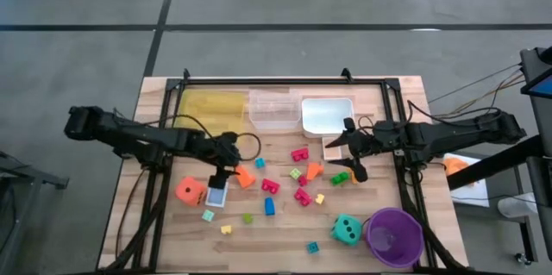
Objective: Pick & Place Toys
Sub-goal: Put the orange game piece into the yellow bin
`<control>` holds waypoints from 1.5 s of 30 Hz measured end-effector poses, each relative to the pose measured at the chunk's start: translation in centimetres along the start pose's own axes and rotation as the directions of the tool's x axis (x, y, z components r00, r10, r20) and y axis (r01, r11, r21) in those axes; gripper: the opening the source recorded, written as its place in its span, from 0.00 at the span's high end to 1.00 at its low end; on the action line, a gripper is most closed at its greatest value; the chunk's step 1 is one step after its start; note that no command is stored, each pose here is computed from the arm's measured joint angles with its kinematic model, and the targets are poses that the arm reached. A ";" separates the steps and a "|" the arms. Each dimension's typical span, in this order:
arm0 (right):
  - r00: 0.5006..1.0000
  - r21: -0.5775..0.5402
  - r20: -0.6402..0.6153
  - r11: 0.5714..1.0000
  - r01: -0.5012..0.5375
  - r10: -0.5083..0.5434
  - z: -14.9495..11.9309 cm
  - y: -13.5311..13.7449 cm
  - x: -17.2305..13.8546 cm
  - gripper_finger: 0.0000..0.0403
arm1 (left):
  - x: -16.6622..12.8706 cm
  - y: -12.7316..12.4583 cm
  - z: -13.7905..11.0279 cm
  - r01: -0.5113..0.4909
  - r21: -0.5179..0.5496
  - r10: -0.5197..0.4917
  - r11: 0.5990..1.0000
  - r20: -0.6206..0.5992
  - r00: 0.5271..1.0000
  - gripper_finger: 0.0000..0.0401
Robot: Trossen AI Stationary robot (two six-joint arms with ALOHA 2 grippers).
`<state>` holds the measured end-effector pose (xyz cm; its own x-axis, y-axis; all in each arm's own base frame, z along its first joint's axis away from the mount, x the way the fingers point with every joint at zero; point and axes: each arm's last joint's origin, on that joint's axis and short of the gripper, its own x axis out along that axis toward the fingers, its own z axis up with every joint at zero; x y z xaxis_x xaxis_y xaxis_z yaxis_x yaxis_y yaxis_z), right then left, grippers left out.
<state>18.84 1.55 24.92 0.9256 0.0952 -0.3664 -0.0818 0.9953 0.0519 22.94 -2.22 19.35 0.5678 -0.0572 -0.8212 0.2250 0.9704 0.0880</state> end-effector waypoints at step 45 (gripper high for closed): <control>0.999 -0.024 -0.050 1.000 -0.014 0.013 -0.5 0.1 0.7 0.43 | 6.3 -1.3 -0.2 0.088 0.362 0.032 0.928 -0.314 0.949 0.24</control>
<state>19.32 1.70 24.15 0.9047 0.1091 -0.4119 -0.1039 0.9940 0.0350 26.05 -3.78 13.93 0.2978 0.0501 -0.9533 0.5454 0.8107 0.2129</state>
